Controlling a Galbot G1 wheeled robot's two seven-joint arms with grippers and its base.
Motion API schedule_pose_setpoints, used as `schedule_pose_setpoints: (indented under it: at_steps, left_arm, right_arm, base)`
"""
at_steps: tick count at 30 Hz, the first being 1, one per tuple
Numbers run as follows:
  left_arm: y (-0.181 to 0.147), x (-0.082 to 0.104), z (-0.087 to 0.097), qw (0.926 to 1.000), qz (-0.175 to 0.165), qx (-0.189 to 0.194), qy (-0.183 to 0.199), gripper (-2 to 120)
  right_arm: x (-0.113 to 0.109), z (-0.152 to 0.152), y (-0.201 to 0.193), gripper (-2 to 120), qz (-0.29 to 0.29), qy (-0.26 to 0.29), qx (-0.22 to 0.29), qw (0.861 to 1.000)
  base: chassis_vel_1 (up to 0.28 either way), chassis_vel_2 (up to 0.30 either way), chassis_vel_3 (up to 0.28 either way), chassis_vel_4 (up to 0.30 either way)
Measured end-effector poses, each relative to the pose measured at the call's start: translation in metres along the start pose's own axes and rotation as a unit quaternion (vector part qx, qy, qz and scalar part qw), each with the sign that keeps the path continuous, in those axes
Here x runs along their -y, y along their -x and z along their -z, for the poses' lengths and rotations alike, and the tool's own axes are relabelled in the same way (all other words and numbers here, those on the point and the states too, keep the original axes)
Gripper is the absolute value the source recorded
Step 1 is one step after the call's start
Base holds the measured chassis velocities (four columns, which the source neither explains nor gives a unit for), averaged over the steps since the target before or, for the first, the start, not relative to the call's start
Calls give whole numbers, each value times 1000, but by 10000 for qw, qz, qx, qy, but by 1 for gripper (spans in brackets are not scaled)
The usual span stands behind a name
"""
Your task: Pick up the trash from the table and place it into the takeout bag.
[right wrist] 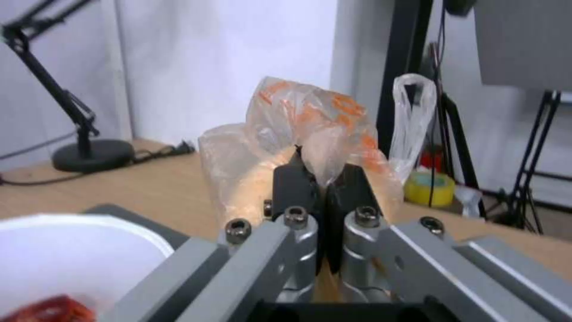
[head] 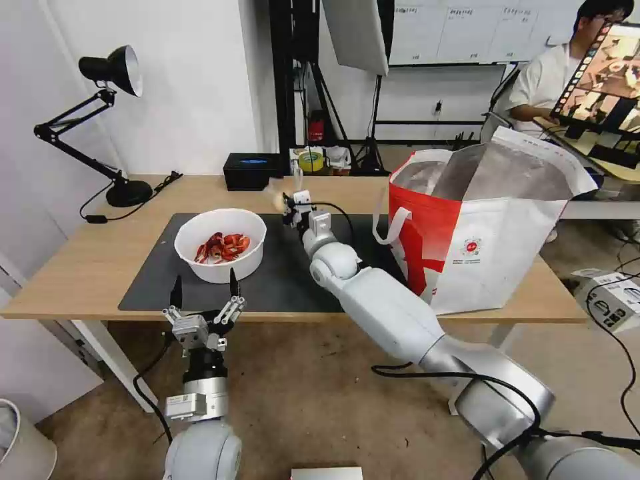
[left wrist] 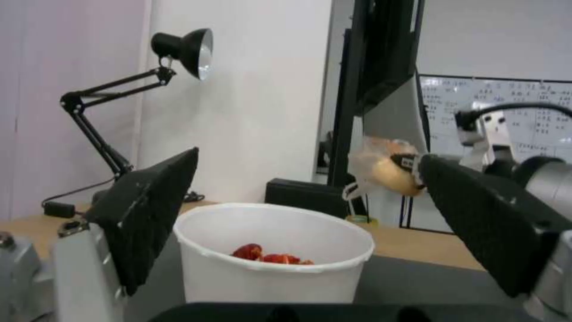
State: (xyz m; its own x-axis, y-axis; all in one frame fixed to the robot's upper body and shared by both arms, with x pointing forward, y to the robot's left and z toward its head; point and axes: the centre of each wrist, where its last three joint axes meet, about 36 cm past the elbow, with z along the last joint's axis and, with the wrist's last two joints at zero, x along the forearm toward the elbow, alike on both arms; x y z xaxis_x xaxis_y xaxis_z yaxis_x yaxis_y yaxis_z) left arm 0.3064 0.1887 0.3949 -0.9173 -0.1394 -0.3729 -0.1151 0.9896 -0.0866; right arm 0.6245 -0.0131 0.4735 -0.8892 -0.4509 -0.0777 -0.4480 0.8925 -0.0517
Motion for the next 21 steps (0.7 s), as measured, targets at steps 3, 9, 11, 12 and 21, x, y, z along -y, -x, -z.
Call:
schedule_pose_setpoints:
  at_steps: [3, 9, 11, 12, 21]
  left_arm:
    - [0, -1, 1, 10000, -11, 13, 5, 100]
    - [0, -4, 3, 10000, -18, 30, 34, 100]
    - [0, -5, 4, 10000, -18, 31, 44, 100]
    - [0, -6, 4, 10000, -18, 31, 49, 100]
    - [-1, -8, 5, 10000, -8, 30, 73, 100]
  right_arm:
    - [-4, 13, -4, 0, 93, -27, 145, 9998]
    - [-12, 37, -12, 0, 241, -29, 403, 9989]
    - [-14, 44, -15, 0, 276, -15, 488, 9984]
    - [-16, 50, -17, 0, 308, -8, 563, 9979]
    - [-10, 80, -36, 0, 446, -63, 955, 9944]
  base:
    - [0, 0, 0, 0]
    - [0, 0, 0, 0]
    - [0, 0, 0, 0]
    - [0, 0, 0, 0]
    - [0, 0, 0, 0]
